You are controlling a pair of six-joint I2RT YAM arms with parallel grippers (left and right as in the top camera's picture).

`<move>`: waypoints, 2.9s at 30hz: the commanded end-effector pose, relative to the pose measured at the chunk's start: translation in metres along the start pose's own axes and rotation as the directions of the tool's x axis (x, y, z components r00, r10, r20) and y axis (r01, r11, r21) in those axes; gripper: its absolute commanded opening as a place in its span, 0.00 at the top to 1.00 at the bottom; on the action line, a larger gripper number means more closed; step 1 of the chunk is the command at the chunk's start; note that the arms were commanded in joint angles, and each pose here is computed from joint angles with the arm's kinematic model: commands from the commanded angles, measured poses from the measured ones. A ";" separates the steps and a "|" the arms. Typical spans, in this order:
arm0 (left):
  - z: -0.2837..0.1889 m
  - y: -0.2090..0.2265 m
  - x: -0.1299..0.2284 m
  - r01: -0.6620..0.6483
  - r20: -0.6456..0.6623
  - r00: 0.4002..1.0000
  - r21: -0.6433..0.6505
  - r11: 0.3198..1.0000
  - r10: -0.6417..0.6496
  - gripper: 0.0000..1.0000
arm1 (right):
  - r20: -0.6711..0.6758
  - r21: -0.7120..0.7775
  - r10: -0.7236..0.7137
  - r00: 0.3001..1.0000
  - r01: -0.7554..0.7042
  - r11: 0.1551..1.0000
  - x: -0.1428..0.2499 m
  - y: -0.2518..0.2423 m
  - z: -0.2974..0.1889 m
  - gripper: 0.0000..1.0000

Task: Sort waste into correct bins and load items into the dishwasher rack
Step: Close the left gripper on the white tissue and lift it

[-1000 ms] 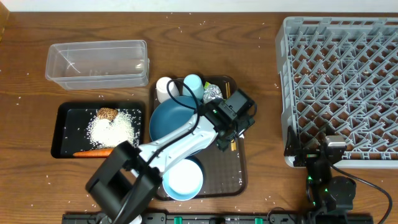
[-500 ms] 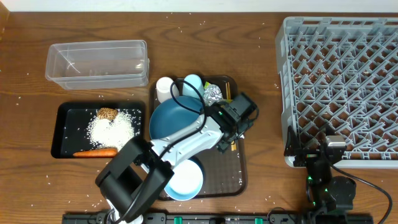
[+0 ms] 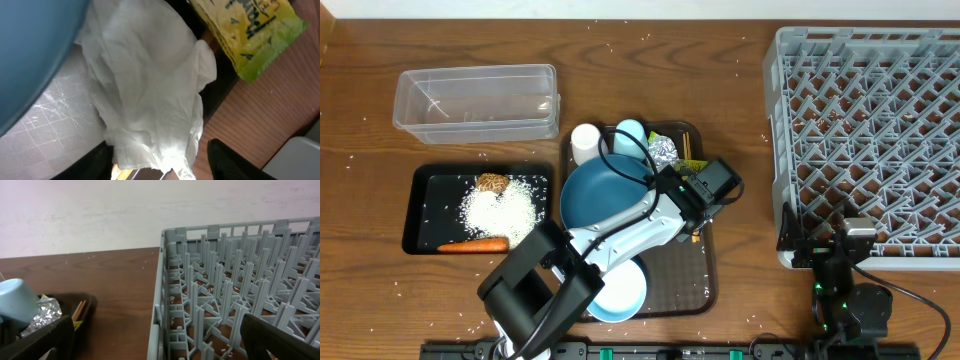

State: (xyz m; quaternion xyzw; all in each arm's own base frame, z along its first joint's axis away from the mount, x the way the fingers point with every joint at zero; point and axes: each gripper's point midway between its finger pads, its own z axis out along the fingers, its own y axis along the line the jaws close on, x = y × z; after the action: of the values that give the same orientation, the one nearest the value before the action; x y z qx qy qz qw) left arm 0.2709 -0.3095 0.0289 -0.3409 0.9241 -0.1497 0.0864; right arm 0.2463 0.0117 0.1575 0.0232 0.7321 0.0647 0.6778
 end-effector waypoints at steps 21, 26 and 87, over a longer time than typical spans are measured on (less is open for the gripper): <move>0.002 0.006 0.005 -0.061 -0.025 0.998 -0.023 0.998 0.061 0.94 | -0.009 -0.006 -0.005 1.000 0.005 1.000 0.003 0.001 0.000 0.01; -0.020 -0.010 0.009 -0.088 -0.044 0.995 0.047 0.995 0.090 0.94 | -0.009 -0.006 -0.005 1.000 0.005 1.000 0.002 0.001 0.000 0.01; 0.004 0.004 -0.001 -0.087 0.016 0.996 -0.024 0.996 0.088 0.69 | -0.009 -0.006 -0.005 1.000 0.005 1.000 0.002 0.001 0.000 0.01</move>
State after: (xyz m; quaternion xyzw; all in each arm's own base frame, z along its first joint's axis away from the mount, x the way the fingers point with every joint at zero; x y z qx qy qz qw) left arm 0.2665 -0.3057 0.0114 -0.2991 0.9427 -0.1224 0.0834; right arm 0.2463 0.0117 0.1575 0.0232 0.7321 0.0647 0.6778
